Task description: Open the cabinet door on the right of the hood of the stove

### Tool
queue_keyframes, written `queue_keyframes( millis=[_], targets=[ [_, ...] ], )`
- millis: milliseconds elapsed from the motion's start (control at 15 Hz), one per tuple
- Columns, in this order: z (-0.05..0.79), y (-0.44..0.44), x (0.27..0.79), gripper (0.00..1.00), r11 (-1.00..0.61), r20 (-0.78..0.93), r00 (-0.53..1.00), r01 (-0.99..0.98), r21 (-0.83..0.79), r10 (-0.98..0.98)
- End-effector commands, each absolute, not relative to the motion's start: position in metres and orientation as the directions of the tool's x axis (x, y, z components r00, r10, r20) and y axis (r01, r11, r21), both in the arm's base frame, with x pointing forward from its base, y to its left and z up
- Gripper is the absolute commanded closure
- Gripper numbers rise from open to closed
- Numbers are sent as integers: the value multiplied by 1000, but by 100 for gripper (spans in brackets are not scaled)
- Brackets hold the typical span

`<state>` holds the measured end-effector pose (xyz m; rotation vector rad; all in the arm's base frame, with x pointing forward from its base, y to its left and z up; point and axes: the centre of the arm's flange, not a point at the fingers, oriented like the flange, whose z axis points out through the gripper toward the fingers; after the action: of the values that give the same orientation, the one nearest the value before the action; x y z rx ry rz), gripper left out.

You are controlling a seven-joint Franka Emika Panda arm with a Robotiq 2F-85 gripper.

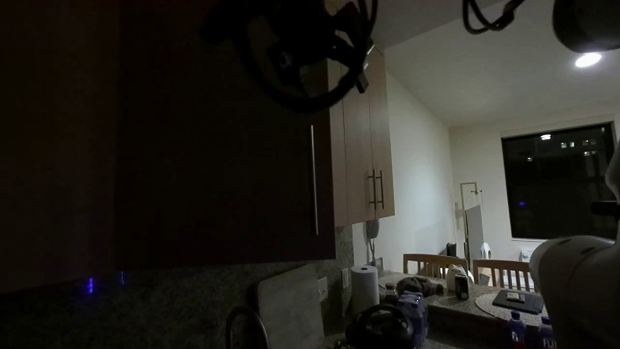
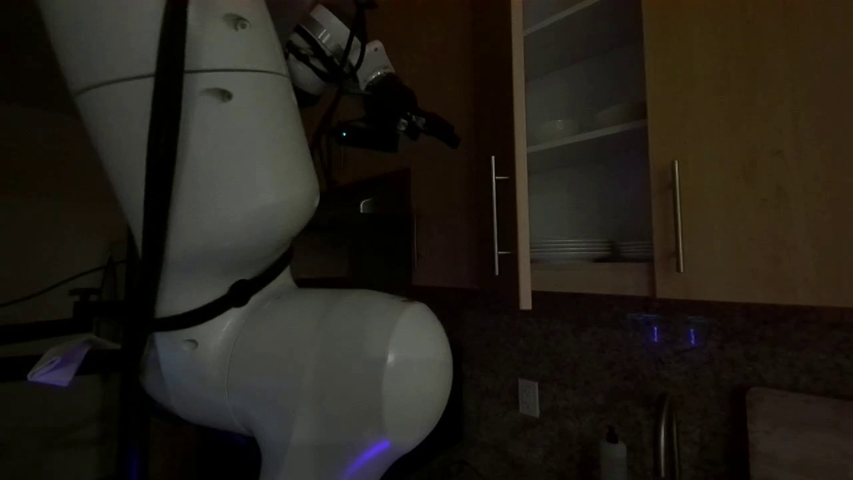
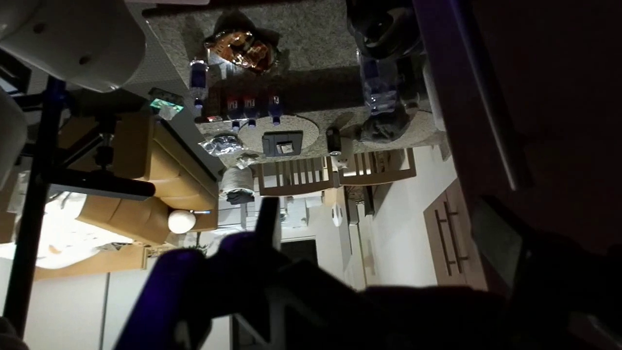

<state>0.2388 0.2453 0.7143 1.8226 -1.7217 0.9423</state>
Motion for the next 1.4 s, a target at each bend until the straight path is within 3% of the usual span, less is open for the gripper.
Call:
queue_keyframes(
  millis=[0,333,733,1133,1333],
  targets=[
    [692,175,188,0,-231,726,49,-961,-153,-686],
    [678,97,161,0,-254,674,70,-950,-180,-735],
    [696,28,186,0,-27,525,-204,-917,-399,-826],
    [719,-17,215,0,59,424,-288,-877,-476,-859],
    [715,-50,227,0,43,351,-233,-880,-473,-907]
  ],
)
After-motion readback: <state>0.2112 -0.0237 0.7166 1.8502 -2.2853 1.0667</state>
